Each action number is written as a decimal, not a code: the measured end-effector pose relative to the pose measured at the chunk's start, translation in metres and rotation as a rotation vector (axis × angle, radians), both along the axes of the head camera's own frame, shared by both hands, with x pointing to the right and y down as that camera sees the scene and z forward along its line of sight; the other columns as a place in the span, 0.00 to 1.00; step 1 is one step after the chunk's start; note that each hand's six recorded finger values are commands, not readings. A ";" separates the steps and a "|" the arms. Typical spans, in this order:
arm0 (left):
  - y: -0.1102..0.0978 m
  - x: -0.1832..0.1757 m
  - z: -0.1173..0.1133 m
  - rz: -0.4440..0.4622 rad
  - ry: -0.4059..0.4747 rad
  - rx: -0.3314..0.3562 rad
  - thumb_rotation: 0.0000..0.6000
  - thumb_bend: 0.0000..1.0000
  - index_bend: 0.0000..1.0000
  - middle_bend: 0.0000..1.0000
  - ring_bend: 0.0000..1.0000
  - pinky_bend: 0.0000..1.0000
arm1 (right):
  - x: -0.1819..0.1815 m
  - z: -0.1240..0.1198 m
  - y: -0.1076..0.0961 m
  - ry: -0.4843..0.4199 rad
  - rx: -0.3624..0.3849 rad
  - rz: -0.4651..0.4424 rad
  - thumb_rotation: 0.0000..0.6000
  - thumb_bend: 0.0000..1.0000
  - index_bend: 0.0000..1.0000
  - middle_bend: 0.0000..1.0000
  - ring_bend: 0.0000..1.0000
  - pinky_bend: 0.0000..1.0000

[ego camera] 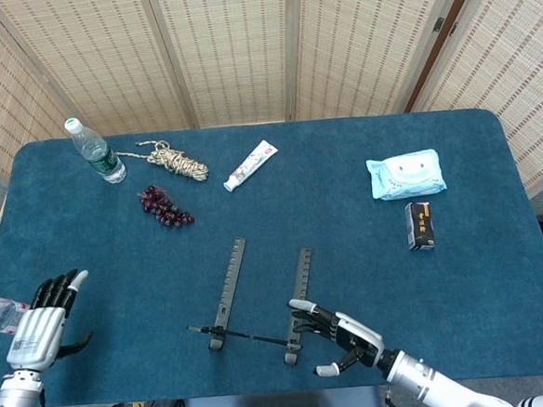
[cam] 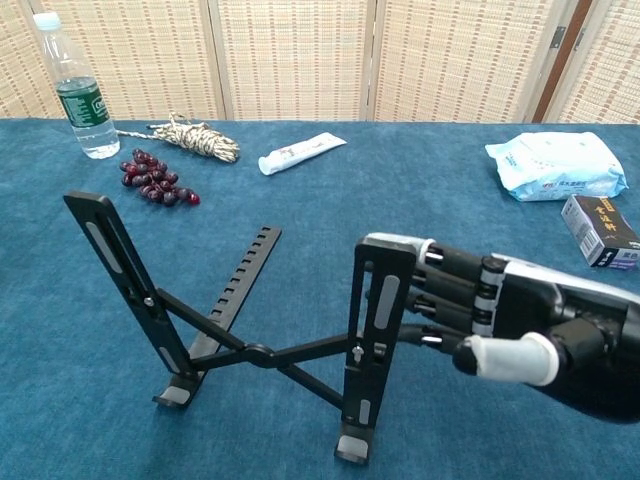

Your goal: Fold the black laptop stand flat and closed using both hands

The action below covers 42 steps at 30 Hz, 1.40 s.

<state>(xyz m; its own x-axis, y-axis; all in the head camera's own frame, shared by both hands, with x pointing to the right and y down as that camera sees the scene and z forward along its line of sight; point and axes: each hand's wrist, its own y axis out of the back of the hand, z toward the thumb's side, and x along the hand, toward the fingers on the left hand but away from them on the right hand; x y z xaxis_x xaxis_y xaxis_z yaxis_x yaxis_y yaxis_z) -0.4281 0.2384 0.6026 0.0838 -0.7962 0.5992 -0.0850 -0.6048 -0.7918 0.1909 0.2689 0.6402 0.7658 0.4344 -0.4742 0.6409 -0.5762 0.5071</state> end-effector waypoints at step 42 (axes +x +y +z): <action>-0.005 0.109 0.070 0.224 0.494 -0.360 1.00 0.23 0.29 0.04 0.03 0.00 | 0.047 -0.066 -0.096 0.142 0.309 0.073 1.00 0.04 0.00 0.02 0.00 0.14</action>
<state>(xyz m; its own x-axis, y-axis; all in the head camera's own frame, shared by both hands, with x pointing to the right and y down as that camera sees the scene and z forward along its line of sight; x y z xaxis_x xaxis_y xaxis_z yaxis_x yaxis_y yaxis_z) -0.3192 0.2331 0.6730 0.5588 -0.4842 0.6733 -0.2280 -0.8703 -0.4366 0.2375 0.1726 0.5746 0.6632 0.6255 -0.4111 0.7378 -0.6385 0.2189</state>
